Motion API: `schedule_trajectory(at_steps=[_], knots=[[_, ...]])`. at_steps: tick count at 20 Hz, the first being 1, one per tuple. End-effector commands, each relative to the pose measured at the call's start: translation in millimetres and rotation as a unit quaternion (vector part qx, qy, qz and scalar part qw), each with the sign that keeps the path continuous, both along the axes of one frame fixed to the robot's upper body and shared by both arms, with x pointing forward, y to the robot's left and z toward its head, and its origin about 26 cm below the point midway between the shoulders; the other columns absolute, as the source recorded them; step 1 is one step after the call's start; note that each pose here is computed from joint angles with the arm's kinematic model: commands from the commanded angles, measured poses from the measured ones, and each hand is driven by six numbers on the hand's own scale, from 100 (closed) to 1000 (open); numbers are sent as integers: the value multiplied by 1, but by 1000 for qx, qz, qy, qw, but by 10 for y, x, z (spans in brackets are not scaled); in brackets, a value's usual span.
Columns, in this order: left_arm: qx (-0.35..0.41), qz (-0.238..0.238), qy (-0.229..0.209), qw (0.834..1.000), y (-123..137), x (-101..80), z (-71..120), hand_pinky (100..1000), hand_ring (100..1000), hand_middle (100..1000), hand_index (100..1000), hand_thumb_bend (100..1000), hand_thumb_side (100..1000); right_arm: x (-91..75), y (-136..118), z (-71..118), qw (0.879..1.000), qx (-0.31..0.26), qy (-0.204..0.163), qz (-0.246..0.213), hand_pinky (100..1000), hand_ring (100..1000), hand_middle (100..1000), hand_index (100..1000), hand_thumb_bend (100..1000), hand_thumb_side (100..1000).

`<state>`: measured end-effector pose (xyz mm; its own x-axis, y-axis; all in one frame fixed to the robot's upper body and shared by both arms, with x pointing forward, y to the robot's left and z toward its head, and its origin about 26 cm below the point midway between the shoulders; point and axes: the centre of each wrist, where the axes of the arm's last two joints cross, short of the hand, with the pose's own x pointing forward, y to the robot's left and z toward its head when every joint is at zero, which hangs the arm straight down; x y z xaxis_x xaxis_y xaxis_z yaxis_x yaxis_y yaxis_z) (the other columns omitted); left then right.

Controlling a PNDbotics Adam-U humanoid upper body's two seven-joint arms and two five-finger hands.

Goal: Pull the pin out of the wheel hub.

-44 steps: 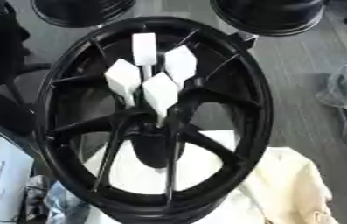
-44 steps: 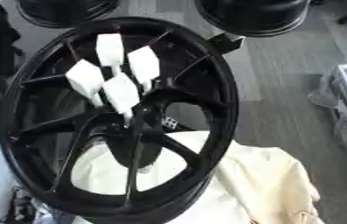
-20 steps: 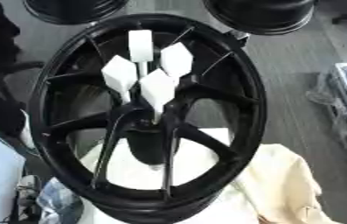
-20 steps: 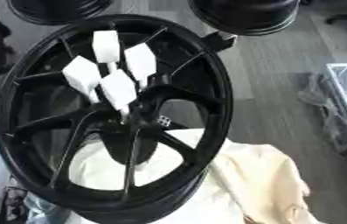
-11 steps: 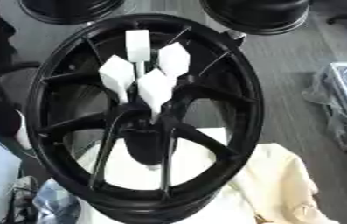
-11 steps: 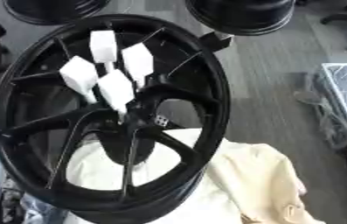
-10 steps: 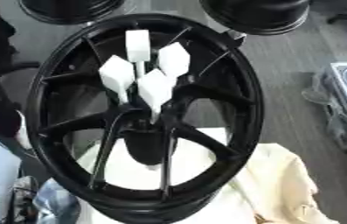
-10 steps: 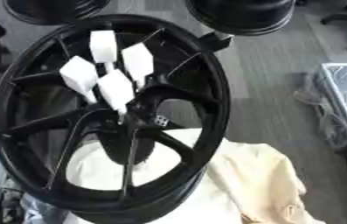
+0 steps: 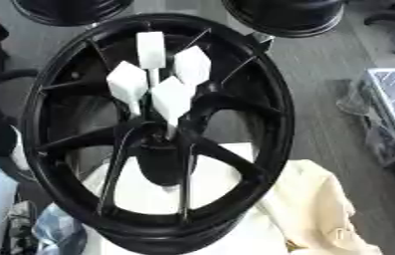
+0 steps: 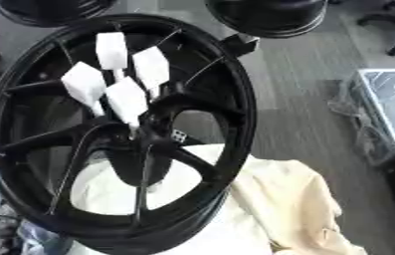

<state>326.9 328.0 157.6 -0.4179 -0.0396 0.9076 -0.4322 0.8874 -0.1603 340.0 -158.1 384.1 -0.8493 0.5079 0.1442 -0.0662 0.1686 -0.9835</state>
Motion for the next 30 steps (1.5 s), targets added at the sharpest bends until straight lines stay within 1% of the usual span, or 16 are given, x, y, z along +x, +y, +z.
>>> schedule_trajectory(at_steps=[1,5,7,12,14,17,21,24,27,30], knots=[[19,1,-10,1000,49,-6,100,736,768,743,713,256,803,143,90,8,999,-31,2,5,902,853,826,897,467,347],[16,-1,-8,1000,39,-2,89,736,768,743,713,256,805,331,197,-34,998,-61,16,23,906,856,829,898,470,332],[14,0,-7,1000,38,1,81,736,768,743,713,256,805,427,240,-56,997,-75,20,27,906,859,832,898,461,340],[8,2,-5,1000,38,11,61,736,768,744,713,256,805,666,339,-126,994,-98,43,18,909,862,835,901,452,343],[6,3,-5,1000,42,14,54,736,768,744,713,255,805,765,353,-168,993,-110,53,12,910,867,840,904,471,327],[5,4,-3,1000,47,17,42,736,769,744,713,254,806,889,323,-212,990,-126,65,12,917,871,842,911,499,269],[3,4,-2,1000,49,20,37,736,769,744,713,254,808,994,244,-180,988,-133,79,23,922,870,837,913,535,195],[3,3,1,1000,49,25,26,736,769,744,712,254,809,1037,220,-150,985,-139,95,37,923,863,829,912,514,197],[2,4,1,1000,51,26,23,736,769,744,712,253,808,1060,196,-124,982,-142,117,48,923,853,816,905,477,164],[2,4,2,1000,54,26,18,736,769,744,712,252,808,1082,186,-134,979,-136,142,57,924,847,806,901,482,180]])
